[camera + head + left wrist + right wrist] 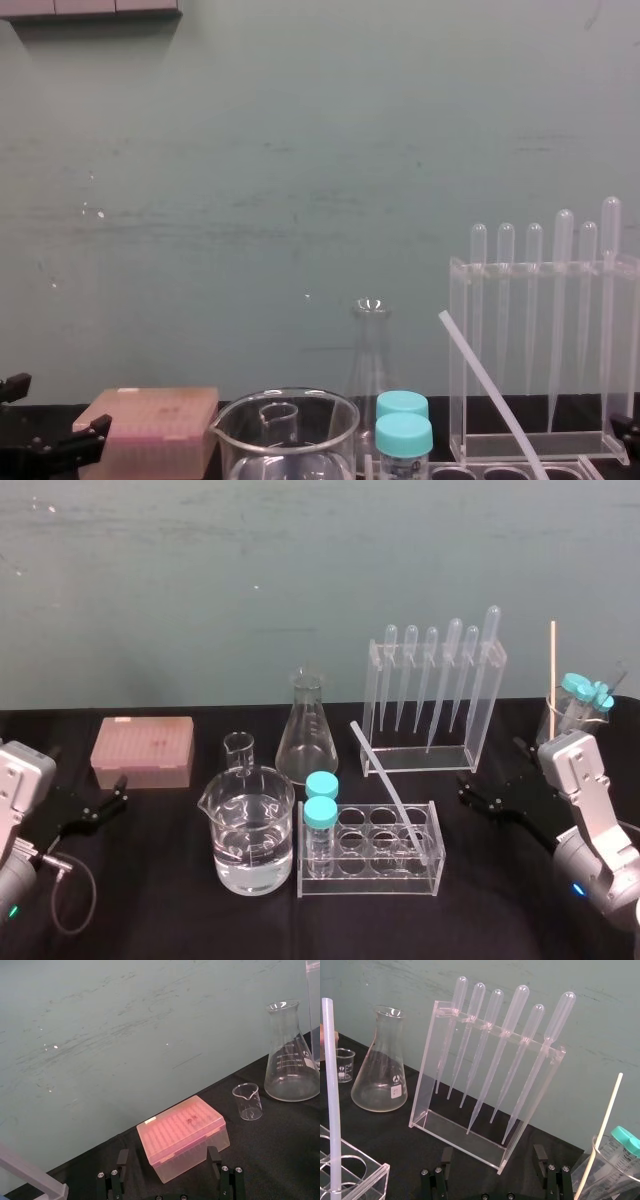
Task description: Pick up the stirring rod with one hand, then place it down.
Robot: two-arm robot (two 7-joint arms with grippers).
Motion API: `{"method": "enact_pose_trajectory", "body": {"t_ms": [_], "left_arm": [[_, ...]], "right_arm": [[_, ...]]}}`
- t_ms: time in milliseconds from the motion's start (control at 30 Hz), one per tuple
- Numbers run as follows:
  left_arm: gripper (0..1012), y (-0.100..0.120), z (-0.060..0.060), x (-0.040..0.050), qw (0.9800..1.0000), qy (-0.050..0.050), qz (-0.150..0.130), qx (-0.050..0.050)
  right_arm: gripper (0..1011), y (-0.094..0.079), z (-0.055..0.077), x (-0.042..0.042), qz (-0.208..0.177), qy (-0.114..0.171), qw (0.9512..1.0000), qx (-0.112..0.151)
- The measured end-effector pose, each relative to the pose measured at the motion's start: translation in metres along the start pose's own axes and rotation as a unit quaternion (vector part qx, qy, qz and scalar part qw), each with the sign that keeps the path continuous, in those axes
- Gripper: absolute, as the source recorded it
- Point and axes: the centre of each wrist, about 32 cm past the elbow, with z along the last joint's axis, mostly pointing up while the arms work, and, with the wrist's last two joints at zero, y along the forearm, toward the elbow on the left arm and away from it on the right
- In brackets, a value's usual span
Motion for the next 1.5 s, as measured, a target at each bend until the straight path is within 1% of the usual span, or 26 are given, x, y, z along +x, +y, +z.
{"method": "enact_pose_trajectory", "body": {"t_ms": [100, 200, 300, 333, 400, 433, 467, 500, 633, 667, 767, 800, 833, 867, 900, 967, 1000, 1033, 1100, 1167, 1200, 1233, 1267, 1367, 1400, 1500], "left_arm": [[1000, 0.000, 0.000, 0.0000, 1.0000, 0.000, 0.000, 0.000], [1000, 0.000, 0.000, 0.0000, 1.0000, 0.000, 0.000, 0.000], [1000, 0.000, 0.000, 0.0000, 1.0000, 0.000, 0.000, 0.000], [1000, 0.000, 0.000, 0.0000, 1.0000, 0.000, 0.000, 0.000], [1000, 0.000, 0.000, 0.0000, 1.0000, 0.000, 0.000, 0.000], [1000, 0.000, 0.000, 0.0000, 1.0000, 0.000, 0.000, 0.000], [1000, 0.000, 0.000, 0.0000, 1.0000, 0.000, 0.000, 0.000], [1000, 0.000, 0.000, 0.0000, 1.0000, 0.000, 0.000, 0.000], [1000, 0.000, 0.000, 0.0000, 1.0000, 0.000, 0.000, 0.000], [1000, 0.000, 0.000, 0.0000, 1.0000, 0.000, 0.000, 0.000], [1000, 0.000, 0.000, 0.0000, 1.0000, 0.000, 0.000, 0.000], [1000, 0.000, 0.000, 0.0000, 1.0000, 0.000, 0.000, 0.000], [1000, 0.000, 0.000, 0.0000, 1.0000, 0.000, 0.000, 0.000], [1000, 0.000, 0.000, 0.0000, 1.0000, 0.000, 0.000, 0.000], [1000, 0.000, 0.000, 0.0000, 1.0000, 0.000, 0.000, 0.000], [1000, 0.000, 0.000, 0.0000, 1.0000, 0.000, 0.000, 0.000], [1000, 0.000, 0.000, 0.0000, 1.0000, 0.000, 0.000, 0.000], [1000, 0.000, 0.000, 0.0000, 1.0000, 0.000, 0.000, 0.000], [1000, 0.000, 0.000, 0.0000, 1.0000, 0.000, 0.000, 0.000], [1000, 0.000, 0.000, 0.0000, 1.0000, 0.000, 0.000, 0.000], [1000, 0.000, 0.000, 0.0000, 1.0000, 0.000, 0.000, 0.000], [1000, 0.000, 0.000, 0.0000, 1.0000, 0.000, 0.000, 0.000], [1000, 0.000, 0.000, 0.0000, 1.0000, 0.000, 0.000, 0.000], [1000, 0.000, 0.000, 0.0000, 1.0000, 0.000, 0.000, 0.000], [1000, 0.000, 0.000, 0.0000, 1.0000, 0.000, 0.000, 0.000], [1000, 0.000, 0.000, 0.0000, 1.0000, 0.000, 0.000, 0.000]], "right_arm": [[1003, 0.000, 0.000, 0.0000, 0.000, 0.000, 1.0000, 0.000], [1003, 0.001, 0.001, -0.0001, -0.006, -0.004, 0.9999, 0.008], [1003, 0.005, 0.003, 0.0003, -0.024, -0.011, 0.9992, 0.031], [1003, 0.008, 0.005, 0.0007, -0.036, -0.019, 0.9978, 0.052], [1003, 0.012, 0.008, 0.0011, -0.045, -0.027, 0.9958, 0.075], [1003, 0.016, 0.013, 0.0012, -0.052, -0.034, 0.9929, 0.102], [1003, 0.019, 0.016, 0.0011, -0.054, -0.036, 0.9912, 0.116], [1003, 0.023, 0.022, 0.0003, -0.055, -0.041, 0.9874, 0.142], [1003, 0.032, 0.035, -0.0038, -0.046, -0.053, 0.9775, 0.199], [1003, 0.035, 0.041, -0.0072, -0.034, -0.059, 0.9720, 0.225], [1003, 0.038, 0.049, -0.0127, -0.006, -0.067, 0.9635, 0.259], [1003, 0.039, 0.052, -0.0158, 0.013, -0.070, 0.9589, 0.275], [1003, 0.040, 0.055, -0.0189, 0.038, -0.067, 0.9554, 0.285], [1003, 0.040, 0.055, -0.0189, 0.038, -0.067, 0.9554, 0.285], [1003, 0.041, 0.056, -0.0213, 0.062, -0.056, 0.9542, 0.287], [1003, 0.043, 0.059, -0.0232, 0.093, -0.022, 0.9552, 0.280], [1003, 0.044, 0.059, -0.0235, 0.106, -0.001, 0.9568, 0.270], [1003, 0.046, 0.058, -0.0237, 0.123, 0.031, 0.9590, 0.253], [1003, 0.047, 0.057, -0.0239, 0.140, 0.064, 0.9601, 0.233], [1003, 0.048, 0.056, -0.0236, 0.154, 0.096, 0.9602, 0.213], [1003, 0.049, 0.055, -0.0229, 0.164, 0.122, 0.9593, 0.195], [1003, 0.050, 0.055, -0.0226, 0.169, 0.133, 0.9587, 0.186], [1003, 0.051, 0.054, -0.0219, 0.178, 0.152, 0.9575, 0.168], [1003, 0.052, 0.053, -0.0208, 0.187, 0.173, 0.9559, 0.146], [1003, 0.052, 0.053, -0.0202, 0.192, 0.186, 0.9548, 0.131], [1003, 0.054, 0.052, -0.0188, 0.200, 0.202, 0.9529, 0.105]]}}
